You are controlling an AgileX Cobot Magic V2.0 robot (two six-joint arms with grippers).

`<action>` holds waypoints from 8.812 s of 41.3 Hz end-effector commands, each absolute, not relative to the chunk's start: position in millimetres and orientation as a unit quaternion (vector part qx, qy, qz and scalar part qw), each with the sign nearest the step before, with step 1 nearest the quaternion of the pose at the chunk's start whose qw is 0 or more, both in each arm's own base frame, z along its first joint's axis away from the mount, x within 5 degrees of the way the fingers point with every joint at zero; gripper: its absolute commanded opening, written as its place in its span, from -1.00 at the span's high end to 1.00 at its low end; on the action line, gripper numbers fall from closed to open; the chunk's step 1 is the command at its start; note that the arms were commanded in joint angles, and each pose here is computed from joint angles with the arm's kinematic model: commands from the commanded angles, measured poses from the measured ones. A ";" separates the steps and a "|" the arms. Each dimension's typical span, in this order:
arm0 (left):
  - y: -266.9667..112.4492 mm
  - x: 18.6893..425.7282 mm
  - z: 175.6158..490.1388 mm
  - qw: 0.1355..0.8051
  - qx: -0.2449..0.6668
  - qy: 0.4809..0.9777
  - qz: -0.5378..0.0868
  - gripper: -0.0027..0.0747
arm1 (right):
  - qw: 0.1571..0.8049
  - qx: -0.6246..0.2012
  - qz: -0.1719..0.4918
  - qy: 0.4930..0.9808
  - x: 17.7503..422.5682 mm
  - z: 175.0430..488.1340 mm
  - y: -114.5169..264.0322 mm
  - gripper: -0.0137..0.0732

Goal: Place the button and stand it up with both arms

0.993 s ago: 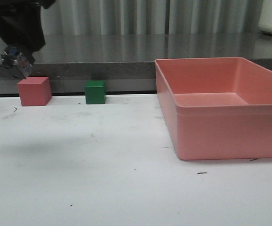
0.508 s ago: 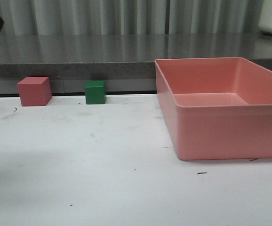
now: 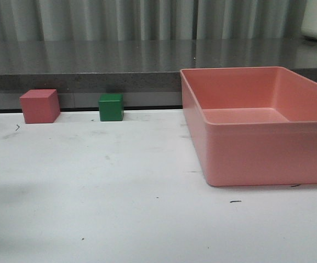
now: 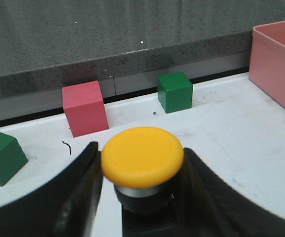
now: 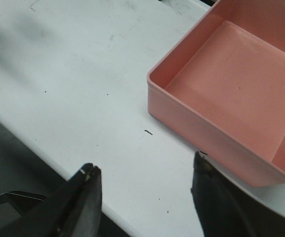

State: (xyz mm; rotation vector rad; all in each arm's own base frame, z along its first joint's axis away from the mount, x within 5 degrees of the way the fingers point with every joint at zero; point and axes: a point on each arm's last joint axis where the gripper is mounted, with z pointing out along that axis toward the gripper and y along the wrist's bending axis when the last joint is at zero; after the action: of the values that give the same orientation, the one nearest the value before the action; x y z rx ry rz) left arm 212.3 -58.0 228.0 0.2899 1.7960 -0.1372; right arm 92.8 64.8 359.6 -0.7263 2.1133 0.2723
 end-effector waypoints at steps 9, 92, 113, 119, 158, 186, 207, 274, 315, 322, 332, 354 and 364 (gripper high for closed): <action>-62.8 237.4 224.4 0.682 0.109 0.720 -0.061 0.59 | 0.467 -0.289 0.116 0.828 94.5 371.7 65.4 -0.32; -68.3 259.1 138.7 0.679 0.093 0.724 -0.072 0.52 | 0.467 -0.289 0.116 0.828 94.5 371.7 65.4 -0.32; -65.1 247.7 133.0 0.669 0.095 0.734 -0.071 0.48 | 0.467 -0.289 0.116 0.828 94.5 371.7 65.4 -0.32; -64.0 243.6 130.9 0.664 0.095 0.738 -0.070 0.12 | 0.467 -0.289 0.116 0.828 94.5 371.7 65.4 -0.32; -49.2 193.3 181.4 0.537 0.064 0.838 -0.078 -0.21 | 0.467 -0.289 0.116 0.828 94.5 371.7 65.4 -0.32; -41.5 131.4 352.6 0.429 0.115 0.891 -0.092 -0.21 | 0.467 -0.289 0.116 0.828 94.5 371.7 65.4 -0.32; -25.5 68.2 372.3 0.446 0.122 0.881 -0.099 -0.21 | 0.468 -0.289 0.116 0.827 94.5 371.8 65.4 -0.32; -9.3 67.2 358.3 0.662 0.021 0.746 -0.063 0.98 | 0.467 -0.289 0.116 0.828 94.6 371.7 65.5 0.84; -0.6 54.6 210.9 0.753 -0.019 0.657 -0.032 0.98 | 0.466 -0.289 0.116 0.828 94.5 371.5 65.4 0.84; -0.6 54.6 210.9 0.753 -0.019 0.657 -0.032 0.98 | 0.466 -0.289 0.116 0.828 94.5 371.5 65.4 0.84; -0.6 54.6 210.9 0.753 -0.019 0.657 -0.032 0.98 | 0.466 -0.289 0.116 0.828 94.5 371.5 65.4 0.84; -0.6 54.6 210.9 0.753 -0.019 0.657 -0.032 0.98 | 0.523 -0.212 0.111 0.818 85.2 350.7 43.1 0.84; -0.6 54.6 210.9 0.753 -0.019 0.657 -0.032 0.98 | 0.670 -0.105 0.077 0.731 64.2 299.3 16.6 0.84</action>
State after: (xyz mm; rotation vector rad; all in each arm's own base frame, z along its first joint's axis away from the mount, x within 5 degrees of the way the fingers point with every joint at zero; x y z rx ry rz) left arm 56.4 -1.4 207.1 -0.0334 1.5252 -0.0719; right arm 67.4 21.3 297.6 -0.3107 1.8484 0.1995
